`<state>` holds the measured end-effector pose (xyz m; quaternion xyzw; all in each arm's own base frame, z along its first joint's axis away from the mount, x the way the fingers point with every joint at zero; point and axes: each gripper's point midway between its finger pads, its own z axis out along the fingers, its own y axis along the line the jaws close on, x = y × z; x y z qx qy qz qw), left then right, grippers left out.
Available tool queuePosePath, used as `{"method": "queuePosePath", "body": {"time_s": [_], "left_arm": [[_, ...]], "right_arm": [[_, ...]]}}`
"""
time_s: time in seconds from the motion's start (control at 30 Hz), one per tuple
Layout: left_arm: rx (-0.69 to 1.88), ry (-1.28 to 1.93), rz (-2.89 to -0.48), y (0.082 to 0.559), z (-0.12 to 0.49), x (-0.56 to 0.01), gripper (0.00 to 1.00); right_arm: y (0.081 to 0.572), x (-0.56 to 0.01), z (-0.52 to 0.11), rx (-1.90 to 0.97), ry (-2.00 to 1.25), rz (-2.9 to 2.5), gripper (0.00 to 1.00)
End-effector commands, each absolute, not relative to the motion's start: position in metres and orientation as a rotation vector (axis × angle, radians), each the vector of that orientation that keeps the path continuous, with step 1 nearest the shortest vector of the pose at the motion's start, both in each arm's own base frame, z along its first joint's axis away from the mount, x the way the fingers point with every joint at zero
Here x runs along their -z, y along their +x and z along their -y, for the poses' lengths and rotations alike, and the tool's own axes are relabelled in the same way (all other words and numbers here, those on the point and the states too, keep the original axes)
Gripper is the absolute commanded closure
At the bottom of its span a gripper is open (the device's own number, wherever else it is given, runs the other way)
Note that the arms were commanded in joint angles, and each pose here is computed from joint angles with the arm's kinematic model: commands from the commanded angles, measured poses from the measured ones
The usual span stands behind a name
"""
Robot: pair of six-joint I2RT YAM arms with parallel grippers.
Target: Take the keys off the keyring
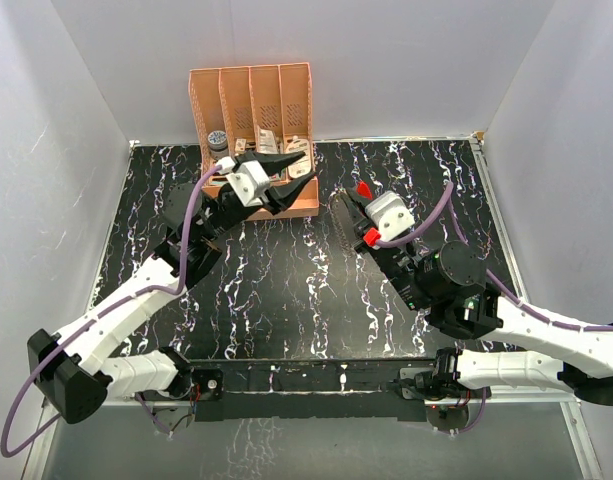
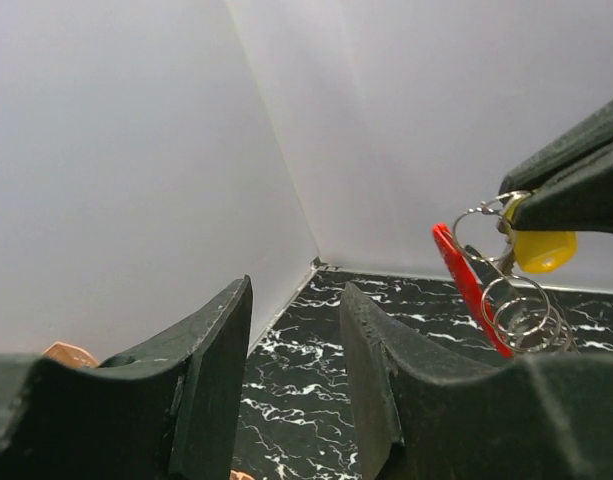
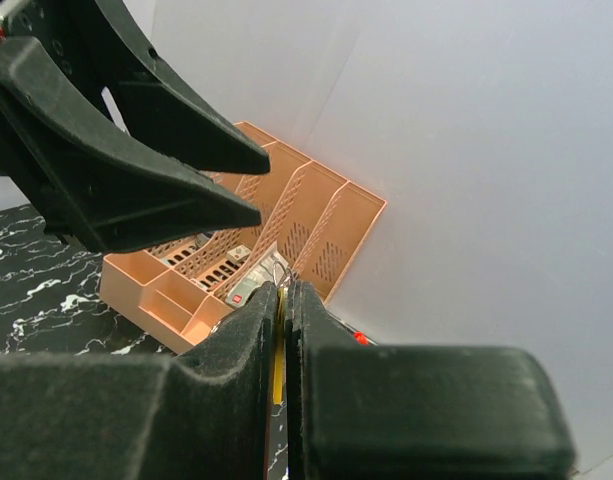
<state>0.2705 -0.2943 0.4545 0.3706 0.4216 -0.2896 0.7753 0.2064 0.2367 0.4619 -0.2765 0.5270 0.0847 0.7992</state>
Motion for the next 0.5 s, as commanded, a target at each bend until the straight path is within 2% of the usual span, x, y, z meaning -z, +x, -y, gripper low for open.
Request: {"method": "queuePosePath", "body": {"time_s": [0.0,0.47], "left_arm": [[0.661,0.855,-0.782,0.253,0.299,-0.480,0.62],[0.855,0.905,-0.687,0.231,0.320,-0.495,0.63]], "right_arm": [[0.202,-0.500,-0.219,-0.231,-0.488,-1.075,1.00],[0.202,-0.501,-0.220,-0.231,-0.490,-1.074,1.00]]}}
